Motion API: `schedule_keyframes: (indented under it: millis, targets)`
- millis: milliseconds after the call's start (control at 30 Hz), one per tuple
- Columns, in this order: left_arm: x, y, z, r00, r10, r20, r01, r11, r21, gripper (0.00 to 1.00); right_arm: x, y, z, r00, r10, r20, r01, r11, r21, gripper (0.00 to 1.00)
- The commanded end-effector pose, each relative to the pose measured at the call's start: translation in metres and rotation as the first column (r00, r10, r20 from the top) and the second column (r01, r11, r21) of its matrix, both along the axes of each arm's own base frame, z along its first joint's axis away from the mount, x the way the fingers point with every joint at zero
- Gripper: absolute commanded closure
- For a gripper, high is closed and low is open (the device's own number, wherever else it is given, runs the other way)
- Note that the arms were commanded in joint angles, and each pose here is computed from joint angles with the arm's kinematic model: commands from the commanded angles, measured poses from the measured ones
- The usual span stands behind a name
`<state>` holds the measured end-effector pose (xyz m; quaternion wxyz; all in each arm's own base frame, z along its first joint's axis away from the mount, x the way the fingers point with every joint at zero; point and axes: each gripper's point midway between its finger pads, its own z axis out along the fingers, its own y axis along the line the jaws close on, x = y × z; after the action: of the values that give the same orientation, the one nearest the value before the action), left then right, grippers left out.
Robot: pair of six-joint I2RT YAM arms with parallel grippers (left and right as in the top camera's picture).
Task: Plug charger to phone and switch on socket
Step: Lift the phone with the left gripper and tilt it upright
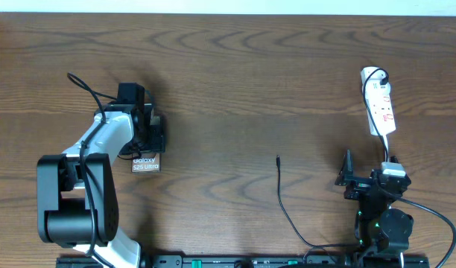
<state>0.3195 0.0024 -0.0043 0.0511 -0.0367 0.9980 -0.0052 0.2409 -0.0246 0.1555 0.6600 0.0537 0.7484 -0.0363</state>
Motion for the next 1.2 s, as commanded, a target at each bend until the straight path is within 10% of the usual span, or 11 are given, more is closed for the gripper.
schedule_keyframes:
  millis: [0,433,700,867,1167]
  targets:
    - [-0.016,-0.005,-0.015,0.998,-0.001,-0.061,-0.001,0.999,-0.035,0.92,-0.001,-0.003,0.000,1.000,-0.018,0.004,0.018,1.000,0.012,0.01]
    - [0.023,-0.021,0.058,0.989,0.001,0.149,0.019,0.991,-0.133,0.93,-0.001,-0.003,0.000,1.000,-0.018,0.004,0.018,1.000,0.012,0.01]
    - [0.034,-0.031,0.130,0.921,0.233,0.312,-0.147,0.950,-0.277,0.93,-0.001,-0.003,0.000,1.000,-0.017,0.004,0.017,1.000,0.012,0.01]
    - [0.025,-0.032,0.157,0.804,0.546,0.236,-0.417,0.800,-0.432,0.93,-0.001,-0.003,0.000,1.000,-0.018,0.004,0.018,1.000,0.012,0.01]
    - [0.010,-0.091,0.189,0.745,0.649,-0.153,-0.545,0.459,-0.701,0.93,-0.001,-0.003,0.000,1.000,-0.018,0.003,0.018,1.000,0.012,0.01]
